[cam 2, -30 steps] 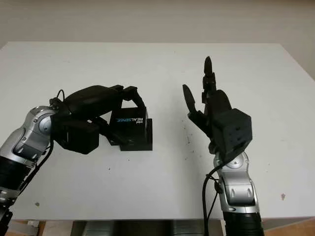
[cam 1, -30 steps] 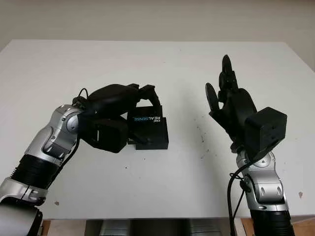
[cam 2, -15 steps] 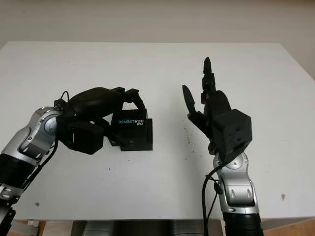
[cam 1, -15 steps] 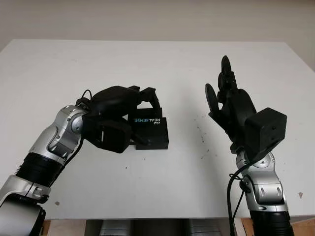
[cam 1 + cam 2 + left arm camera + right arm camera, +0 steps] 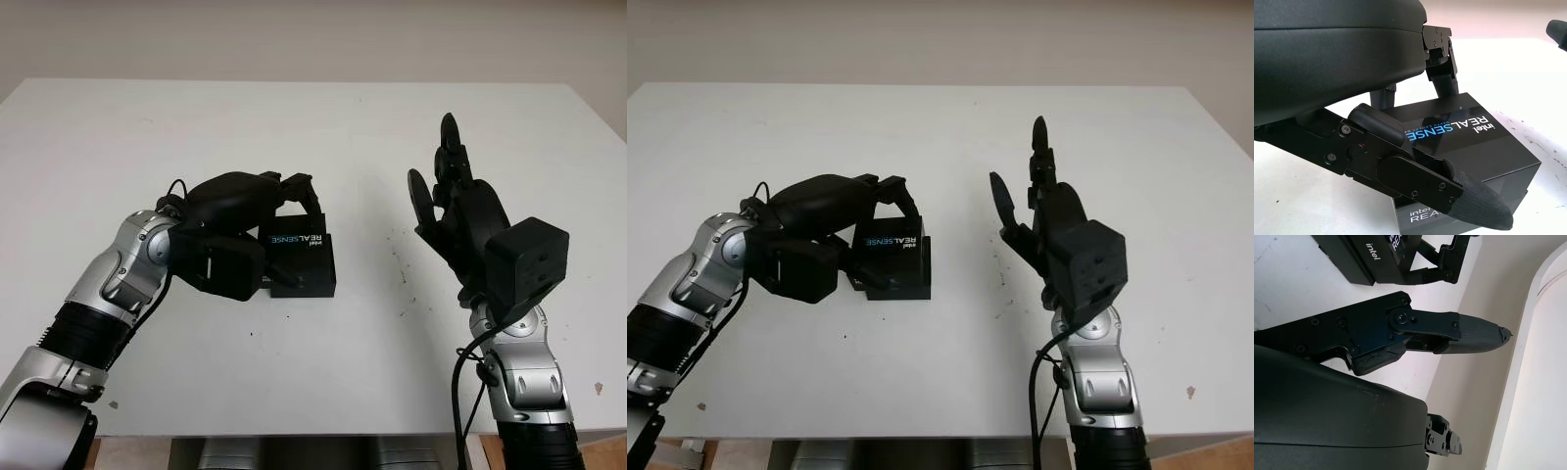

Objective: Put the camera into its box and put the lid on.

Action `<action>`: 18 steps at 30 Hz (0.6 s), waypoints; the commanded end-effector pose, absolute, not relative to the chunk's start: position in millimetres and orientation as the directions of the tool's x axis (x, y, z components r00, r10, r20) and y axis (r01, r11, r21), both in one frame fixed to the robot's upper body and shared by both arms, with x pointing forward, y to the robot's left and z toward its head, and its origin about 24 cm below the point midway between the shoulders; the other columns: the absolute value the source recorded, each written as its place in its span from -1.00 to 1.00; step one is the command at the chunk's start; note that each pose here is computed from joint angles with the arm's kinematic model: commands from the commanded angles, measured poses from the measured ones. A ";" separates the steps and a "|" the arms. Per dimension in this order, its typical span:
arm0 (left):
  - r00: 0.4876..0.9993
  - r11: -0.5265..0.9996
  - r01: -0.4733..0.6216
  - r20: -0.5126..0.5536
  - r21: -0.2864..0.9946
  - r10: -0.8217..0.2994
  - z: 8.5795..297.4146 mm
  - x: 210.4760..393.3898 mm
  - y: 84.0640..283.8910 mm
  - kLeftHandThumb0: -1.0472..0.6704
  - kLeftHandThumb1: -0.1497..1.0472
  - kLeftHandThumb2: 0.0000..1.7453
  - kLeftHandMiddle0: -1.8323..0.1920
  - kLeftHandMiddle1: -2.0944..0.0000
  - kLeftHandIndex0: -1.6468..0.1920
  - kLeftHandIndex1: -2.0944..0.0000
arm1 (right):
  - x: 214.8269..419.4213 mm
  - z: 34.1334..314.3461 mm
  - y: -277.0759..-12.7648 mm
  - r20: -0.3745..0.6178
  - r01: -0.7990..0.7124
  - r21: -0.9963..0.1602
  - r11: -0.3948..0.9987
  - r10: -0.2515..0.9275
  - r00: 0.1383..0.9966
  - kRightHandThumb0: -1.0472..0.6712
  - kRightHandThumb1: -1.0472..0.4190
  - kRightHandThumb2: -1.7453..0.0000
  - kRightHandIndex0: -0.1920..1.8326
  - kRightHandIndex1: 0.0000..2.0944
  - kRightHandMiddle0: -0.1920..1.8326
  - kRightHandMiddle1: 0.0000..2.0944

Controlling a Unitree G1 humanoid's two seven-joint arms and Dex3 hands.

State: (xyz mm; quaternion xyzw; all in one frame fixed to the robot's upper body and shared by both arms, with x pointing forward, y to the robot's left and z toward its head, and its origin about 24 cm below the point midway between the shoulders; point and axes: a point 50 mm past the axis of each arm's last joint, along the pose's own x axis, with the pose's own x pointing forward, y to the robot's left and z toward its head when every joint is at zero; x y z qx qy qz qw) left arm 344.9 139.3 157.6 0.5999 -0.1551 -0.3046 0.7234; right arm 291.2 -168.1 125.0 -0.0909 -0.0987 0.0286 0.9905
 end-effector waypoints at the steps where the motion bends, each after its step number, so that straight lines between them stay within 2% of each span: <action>1: 0.757 0.097 0.221 -0.108 0.971 -0.644 166.4 348.4 133.4 0.07 0.87 -0.94 0.21 -1.00 0.37 -1.00 | 288.8 126.7 -166.6 0.203 -0.040 -0.173 0.984 0.075 0.976 -0.73 -1.00 0.41 -1.00 -1.00 -1.00 -1.00; 12: 0.746 0.082 0.217 -0.111 0.973 -0.657 166.1 355.1 122.4 0.05 0.89 -0.93 0.10 -1.00 0.26 -1.00 | 288.4 126.2 -167.6 0.207 -0.038 -0.179 0.983 0.075 0.975 -0.72 -1.00 0.40 -1.00 -1.00 -1.00 -1.00; 18: 0.738 0.077 0.221 -0.115 0.972 -0.665 166.6 358.1 115.1 0.06 0.87 -0.94 0.09 -1.00 0.29 -1.00 | 288.6 126.2 -167.3 0.204 -0.031 -0.183 0.983 0.069 0.977 -0.73 -1.00 0.41 -1.00 -1.00 -1.00 -1.00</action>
